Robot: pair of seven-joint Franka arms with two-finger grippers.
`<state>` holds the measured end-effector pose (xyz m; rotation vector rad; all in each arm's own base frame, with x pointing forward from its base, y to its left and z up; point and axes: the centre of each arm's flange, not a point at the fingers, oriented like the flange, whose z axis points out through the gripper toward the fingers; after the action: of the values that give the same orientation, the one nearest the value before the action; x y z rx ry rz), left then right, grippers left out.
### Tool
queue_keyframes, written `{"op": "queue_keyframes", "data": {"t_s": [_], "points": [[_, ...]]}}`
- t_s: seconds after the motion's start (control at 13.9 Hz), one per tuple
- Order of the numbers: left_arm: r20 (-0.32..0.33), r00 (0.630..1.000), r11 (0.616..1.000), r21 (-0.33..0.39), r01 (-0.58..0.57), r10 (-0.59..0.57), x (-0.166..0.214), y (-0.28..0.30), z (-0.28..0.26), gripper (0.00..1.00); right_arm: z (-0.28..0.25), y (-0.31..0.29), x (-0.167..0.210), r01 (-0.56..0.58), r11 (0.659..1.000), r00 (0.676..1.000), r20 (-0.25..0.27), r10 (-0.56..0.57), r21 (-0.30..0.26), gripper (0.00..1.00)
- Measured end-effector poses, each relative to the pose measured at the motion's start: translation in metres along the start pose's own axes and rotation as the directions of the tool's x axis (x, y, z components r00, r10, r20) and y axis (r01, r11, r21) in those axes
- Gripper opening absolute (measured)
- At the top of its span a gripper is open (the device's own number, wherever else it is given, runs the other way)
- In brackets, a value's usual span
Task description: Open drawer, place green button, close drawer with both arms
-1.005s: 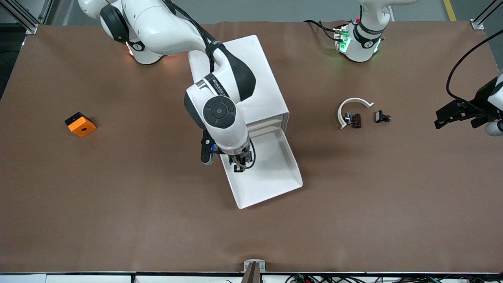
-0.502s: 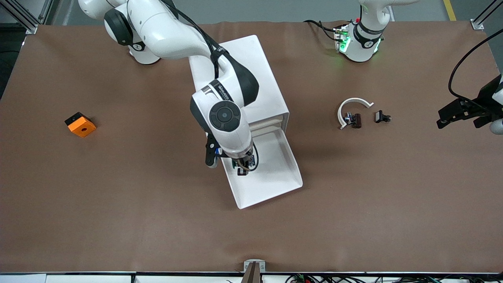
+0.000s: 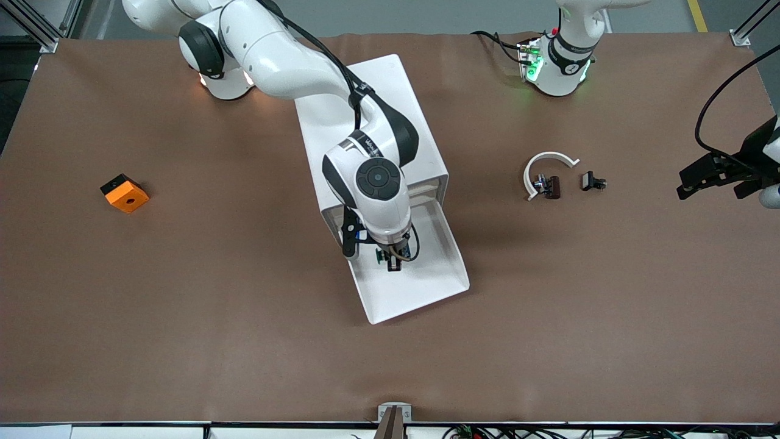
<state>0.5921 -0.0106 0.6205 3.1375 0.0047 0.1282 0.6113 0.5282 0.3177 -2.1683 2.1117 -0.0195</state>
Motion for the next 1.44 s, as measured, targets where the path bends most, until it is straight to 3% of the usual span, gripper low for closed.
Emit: {"op": "queue_keyframes", "data": {"t_s": [0.57, 1.44], "points": [[0.004, 1.0, 1.0, 0.0, 0.0, 0.0, 0.001, 0.0, 0.002, 1.0, 0.028, 0.023, -0.025, 0.069, 0.997, 0.996, -0.055, -0.068, 0.029, 0.42], [0.004, 1.0, 1.0, -0.001, -0.001, 0.001, 0.001, 0.0, 0.003, 1.0, 0.028, 0.023, -0.025, 0.075, 0.997, 0.996, -0.059, -0.073, 0.032, 0.42]]}}
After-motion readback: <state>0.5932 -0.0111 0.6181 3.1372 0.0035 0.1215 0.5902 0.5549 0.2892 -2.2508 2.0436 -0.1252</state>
